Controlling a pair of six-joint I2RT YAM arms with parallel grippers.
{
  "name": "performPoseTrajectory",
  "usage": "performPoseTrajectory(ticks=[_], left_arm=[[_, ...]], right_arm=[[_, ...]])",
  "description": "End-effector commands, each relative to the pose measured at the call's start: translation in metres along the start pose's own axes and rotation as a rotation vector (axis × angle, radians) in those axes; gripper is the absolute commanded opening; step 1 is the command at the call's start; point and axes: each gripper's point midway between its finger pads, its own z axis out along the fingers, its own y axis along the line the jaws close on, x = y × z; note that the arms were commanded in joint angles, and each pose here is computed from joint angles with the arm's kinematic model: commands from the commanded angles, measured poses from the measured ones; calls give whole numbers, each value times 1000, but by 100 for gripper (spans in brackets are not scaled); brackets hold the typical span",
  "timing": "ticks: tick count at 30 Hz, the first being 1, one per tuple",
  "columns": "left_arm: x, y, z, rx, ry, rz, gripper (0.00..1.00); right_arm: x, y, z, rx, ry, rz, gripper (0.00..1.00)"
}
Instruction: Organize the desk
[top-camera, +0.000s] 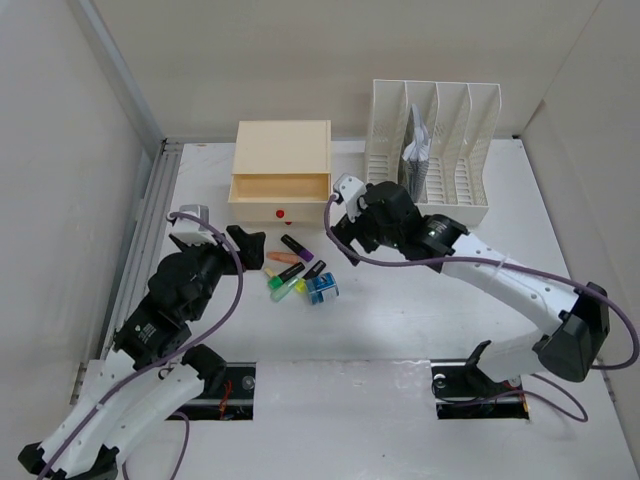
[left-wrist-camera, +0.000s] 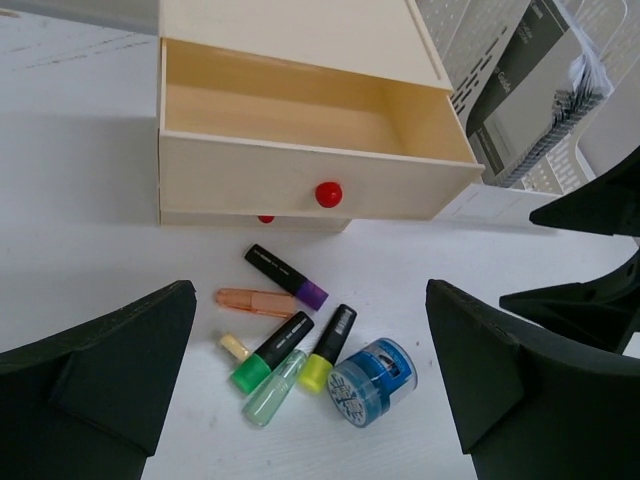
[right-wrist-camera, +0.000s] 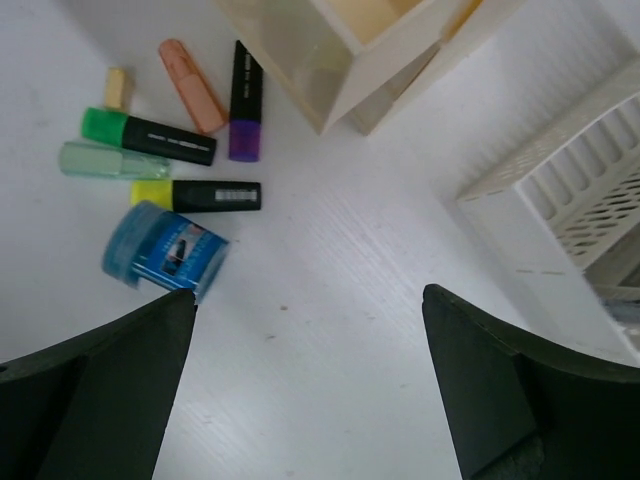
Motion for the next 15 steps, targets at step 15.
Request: performPoseTrajectory(ticks=[15], left_arm=[[-17, 17, -1, -52, -122, -16, 100]], right_arm=[[39, 100, 54, -160, 152, 443, 100]])
